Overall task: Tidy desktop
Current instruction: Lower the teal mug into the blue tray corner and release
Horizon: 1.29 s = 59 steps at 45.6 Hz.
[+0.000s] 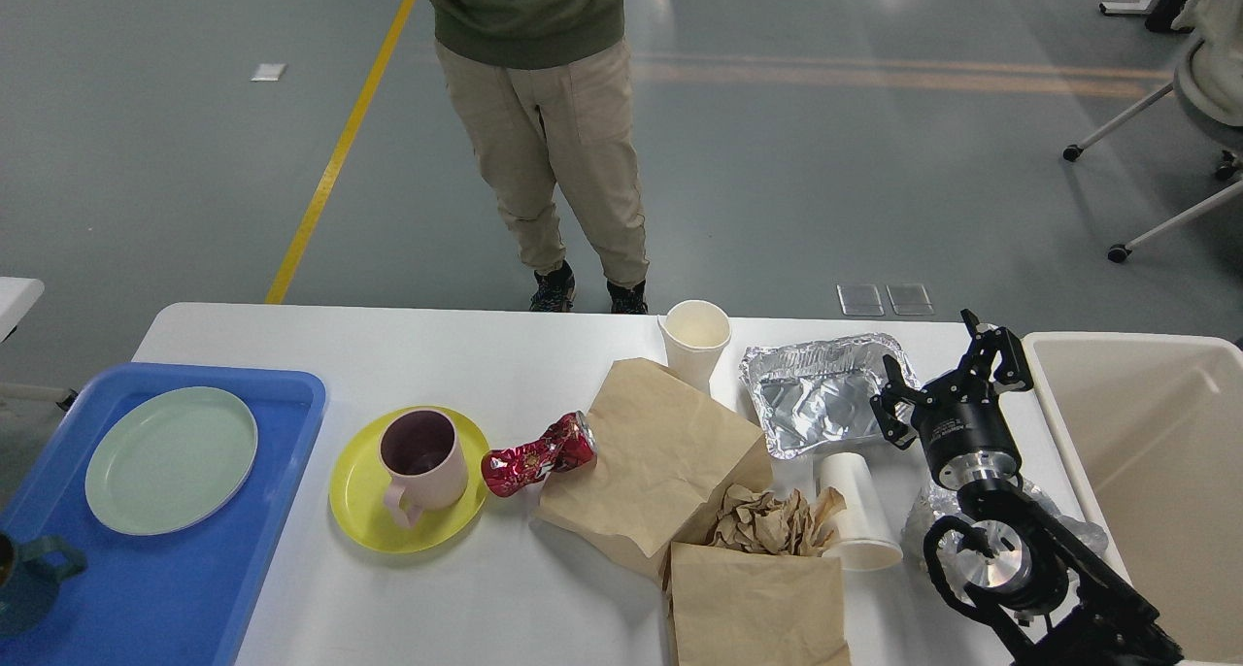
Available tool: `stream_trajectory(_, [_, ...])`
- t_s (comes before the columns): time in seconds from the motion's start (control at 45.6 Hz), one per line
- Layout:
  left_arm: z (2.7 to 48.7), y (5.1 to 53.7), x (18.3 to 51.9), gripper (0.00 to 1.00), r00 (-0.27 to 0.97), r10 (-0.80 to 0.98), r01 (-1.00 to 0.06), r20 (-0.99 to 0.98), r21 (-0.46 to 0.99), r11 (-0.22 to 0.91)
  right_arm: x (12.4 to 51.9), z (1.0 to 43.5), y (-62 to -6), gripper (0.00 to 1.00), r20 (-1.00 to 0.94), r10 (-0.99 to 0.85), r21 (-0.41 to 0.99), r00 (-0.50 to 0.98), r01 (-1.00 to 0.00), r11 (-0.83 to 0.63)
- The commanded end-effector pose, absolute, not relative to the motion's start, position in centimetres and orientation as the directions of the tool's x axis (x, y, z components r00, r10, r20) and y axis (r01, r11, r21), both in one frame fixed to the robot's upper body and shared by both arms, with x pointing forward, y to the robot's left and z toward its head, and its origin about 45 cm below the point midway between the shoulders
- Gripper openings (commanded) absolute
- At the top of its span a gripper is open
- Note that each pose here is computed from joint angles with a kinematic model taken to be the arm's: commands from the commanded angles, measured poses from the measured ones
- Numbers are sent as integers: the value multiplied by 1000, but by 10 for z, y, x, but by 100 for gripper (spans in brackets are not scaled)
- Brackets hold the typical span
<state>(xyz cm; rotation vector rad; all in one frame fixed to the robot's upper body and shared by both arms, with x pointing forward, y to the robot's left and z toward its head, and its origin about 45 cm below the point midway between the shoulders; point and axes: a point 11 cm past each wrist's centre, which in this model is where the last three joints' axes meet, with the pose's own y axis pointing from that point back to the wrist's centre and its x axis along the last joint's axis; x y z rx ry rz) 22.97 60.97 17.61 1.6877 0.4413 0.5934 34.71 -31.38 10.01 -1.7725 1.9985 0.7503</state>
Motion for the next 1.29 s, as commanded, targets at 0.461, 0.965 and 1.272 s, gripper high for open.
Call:
stream_trajectory(0.461, [159,612,232,85,713,640,-182,288,957,-228,347,100,-314,100,-593,-792,146,-143,-987,69])
stream_trajectory(0.965, [151,600,214,94,703,677,-139,216,976,-167,347,100,-314,100,-593,-792,146,-143,-987,69])
stream_trajectory(1.272, [204,599,228,94,747,624,-124,231,970,-211,347,100,-314,100,-593,-792,146,-143,-987,69])
